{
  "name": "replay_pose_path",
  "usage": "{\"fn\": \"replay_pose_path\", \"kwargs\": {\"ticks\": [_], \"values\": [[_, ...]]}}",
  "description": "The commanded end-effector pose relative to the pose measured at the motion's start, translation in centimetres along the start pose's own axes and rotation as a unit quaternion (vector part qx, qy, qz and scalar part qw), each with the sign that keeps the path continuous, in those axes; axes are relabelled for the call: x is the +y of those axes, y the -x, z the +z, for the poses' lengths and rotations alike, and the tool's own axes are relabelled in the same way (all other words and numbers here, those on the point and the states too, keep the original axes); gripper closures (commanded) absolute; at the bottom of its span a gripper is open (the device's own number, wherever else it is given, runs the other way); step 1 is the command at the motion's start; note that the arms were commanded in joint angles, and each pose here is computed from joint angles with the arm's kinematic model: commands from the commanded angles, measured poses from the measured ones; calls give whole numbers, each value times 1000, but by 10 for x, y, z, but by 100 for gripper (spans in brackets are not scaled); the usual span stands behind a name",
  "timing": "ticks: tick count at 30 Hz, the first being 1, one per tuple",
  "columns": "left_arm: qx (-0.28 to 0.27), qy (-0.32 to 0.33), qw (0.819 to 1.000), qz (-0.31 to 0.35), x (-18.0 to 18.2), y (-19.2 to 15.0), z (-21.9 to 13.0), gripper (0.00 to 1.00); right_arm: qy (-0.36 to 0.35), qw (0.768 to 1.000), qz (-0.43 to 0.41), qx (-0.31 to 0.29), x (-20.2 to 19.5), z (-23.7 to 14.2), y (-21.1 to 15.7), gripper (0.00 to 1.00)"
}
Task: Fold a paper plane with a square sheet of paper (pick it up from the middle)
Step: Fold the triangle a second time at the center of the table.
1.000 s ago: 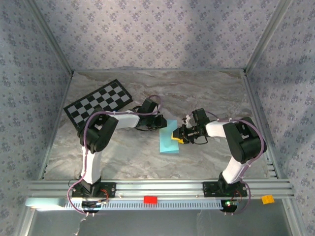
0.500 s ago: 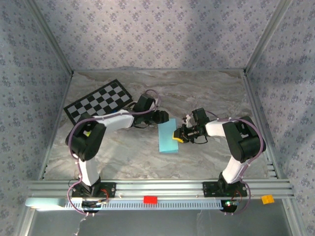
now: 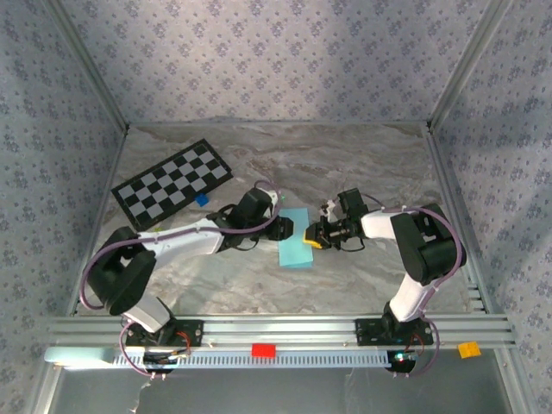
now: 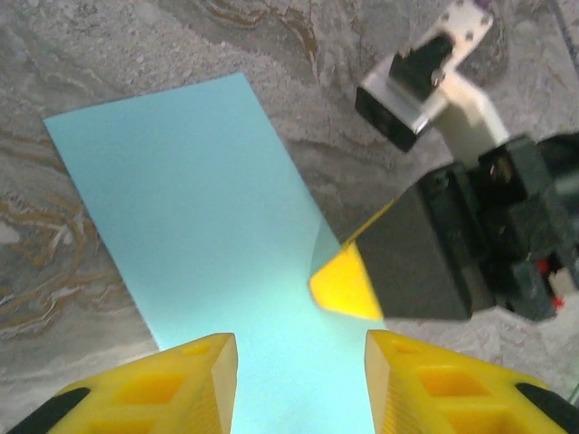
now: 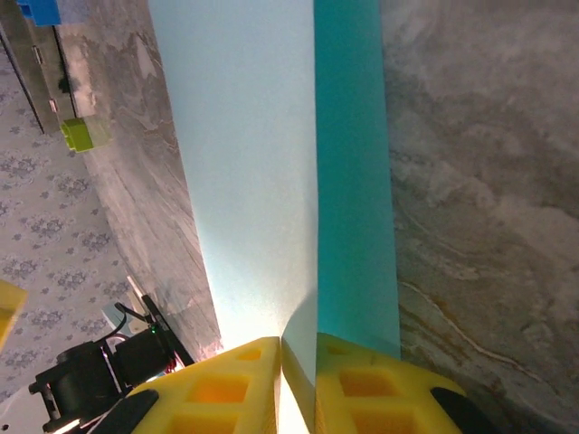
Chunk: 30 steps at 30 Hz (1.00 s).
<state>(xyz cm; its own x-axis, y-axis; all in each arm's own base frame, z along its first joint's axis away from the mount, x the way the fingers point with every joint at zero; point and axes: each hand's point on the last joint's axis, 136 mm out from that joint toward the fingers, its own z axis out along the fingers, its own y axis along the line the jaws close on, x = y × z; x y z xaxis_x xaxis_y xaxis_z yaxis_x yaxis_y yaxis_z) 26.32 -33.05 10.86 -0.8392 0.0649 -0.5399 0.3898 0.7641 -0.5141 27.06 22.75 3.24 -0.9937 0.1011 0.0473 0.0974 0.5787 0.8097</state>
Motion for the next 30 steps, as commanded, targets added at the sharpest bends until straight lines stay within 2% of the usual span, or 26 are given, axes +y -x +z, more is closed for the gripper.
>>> {"fn": "replay_pose_path", "kwargs": {"ticks": [1, 6, 14, 19, 25, 30], "values": [[-34, 2, 999, 20, 1, 9, -10, 59, 15, 1000, -9, -2, 9, -2, 9, 83], [-9, 11, 999, 31, -1, -8, -11, 56, 20, 1000, -11, -4, 11, -2, 14, 81], [-4, 51, 994, 101, -14, -23, -8, 53, 18, 1000, -3, -2, 9, -1, 15, 92], [2, 99, 980, 173, -29, -32, -2, 49, 14, 1000, -2, -3, 9, -2, 14, 93], [32, 114, 961, 251, -55, -50, 16, 45, 16, 1000, 1, -2, 11, -2, 14, 93], [57, 130, 946, 292, -59, -65, 27, 42, 18, 1000, 1, -2, 13, -4, 15, 93]]}}
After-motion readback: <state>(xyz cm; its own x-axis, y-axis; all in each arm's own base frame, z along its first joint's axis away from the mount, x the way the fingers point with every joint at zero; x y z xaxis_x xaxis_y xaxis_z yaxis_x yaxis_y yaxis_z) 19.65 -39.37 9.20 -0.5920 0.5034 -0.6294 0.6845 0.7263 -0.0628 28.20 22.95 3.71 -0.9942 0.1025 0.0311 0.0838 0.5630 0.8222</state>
